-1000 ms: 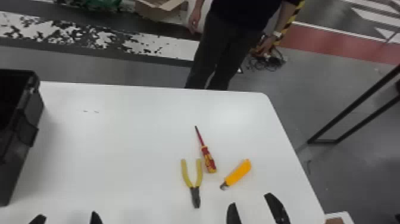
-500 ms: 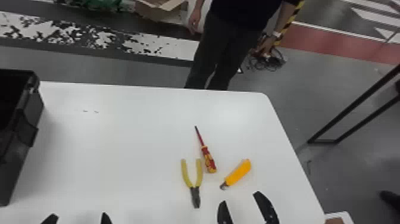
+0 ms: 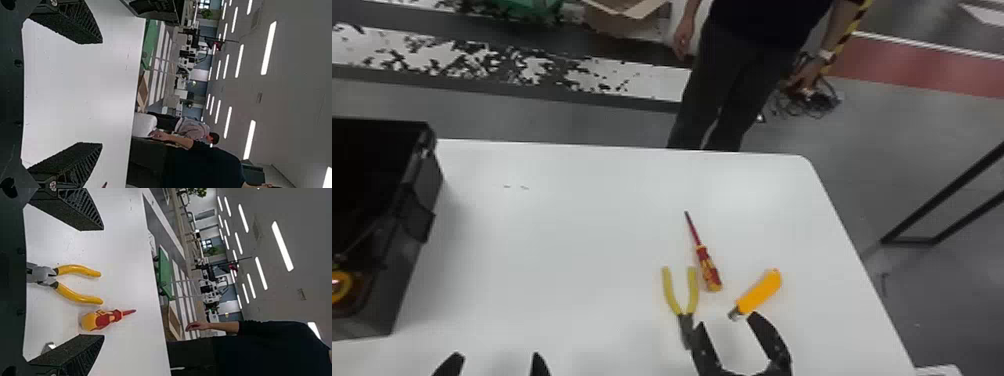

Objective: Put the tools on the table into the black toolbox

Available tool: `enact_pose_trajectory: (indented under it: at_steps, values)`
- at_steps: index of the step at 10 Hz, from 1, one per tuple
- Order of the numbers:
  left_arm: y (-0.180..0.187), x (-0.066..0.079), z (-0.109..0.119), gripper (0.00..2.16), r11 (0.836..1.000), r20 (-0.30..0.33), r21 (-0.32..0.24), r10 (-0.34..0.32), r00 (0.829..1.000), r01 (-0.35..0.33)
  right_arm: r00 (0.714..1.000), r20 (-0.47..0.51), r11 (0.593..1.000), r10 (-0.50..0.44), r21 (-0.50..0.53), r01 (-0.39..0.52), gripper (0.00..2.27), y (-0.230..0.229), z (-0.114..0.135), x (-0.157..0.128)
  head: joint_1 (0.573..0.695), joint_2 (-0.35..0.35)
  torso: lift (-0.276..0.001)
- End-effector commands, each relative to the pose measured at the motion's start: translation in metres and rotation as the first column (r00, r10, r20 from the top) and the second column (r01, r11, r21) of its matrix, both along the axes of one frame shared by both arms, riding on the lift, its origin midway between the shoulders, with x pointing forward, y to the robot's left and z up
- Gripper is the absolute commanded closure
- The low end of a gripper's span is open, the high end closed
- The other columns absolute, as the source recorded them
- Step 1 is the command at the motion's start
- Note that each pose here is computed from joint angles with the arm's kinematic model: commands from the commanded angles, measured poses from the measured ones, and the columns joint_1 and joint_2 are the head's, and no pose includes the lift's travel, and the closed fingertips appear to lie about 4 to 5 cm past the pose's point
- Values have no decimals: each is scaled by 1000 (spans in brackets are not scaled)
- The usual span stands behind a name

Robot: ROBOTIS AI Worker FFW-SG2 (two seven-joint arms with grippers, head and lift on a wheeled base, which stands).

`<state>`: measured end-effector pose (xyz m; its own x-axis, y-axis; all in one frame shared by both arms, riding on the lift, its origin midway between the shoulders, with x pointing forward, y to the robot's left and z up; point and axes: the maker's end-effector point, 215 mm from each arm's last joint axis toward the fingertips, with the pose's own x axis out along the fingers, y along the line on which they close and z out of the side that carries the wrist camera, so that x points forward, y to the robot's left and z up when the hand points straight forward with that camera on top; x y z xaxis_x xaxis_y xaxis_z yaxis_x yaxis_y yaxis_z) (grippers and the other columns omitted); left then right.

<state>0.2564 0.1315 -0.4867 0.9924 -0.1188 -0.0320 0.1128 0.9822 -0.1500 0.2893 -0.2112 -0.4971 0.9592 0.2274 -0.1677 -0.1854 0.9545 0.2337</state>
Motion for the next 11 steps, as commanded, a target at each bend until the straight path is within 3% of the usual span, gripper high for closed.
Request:
enact_pose_trajectory:
  at_steps: [1,6,11]
  values:
    - [0,0,-1,56,1000,-2,-1,0,1000,0,996,-82,1000,25,14,-24,9,18,-17,1,695,-179,-75]
    - [1,-2,-4,56,1000,-10,-1,-2,1000,2,965,-260,999,33,-6,-36,16,61,-46,12,695,-75,-75]
    - [3,-2,-5,60,1000,-11,-5,-1,1000,1,922,-386,999,-1,-50,-20,39,59,-57,22,695,-32,-75]
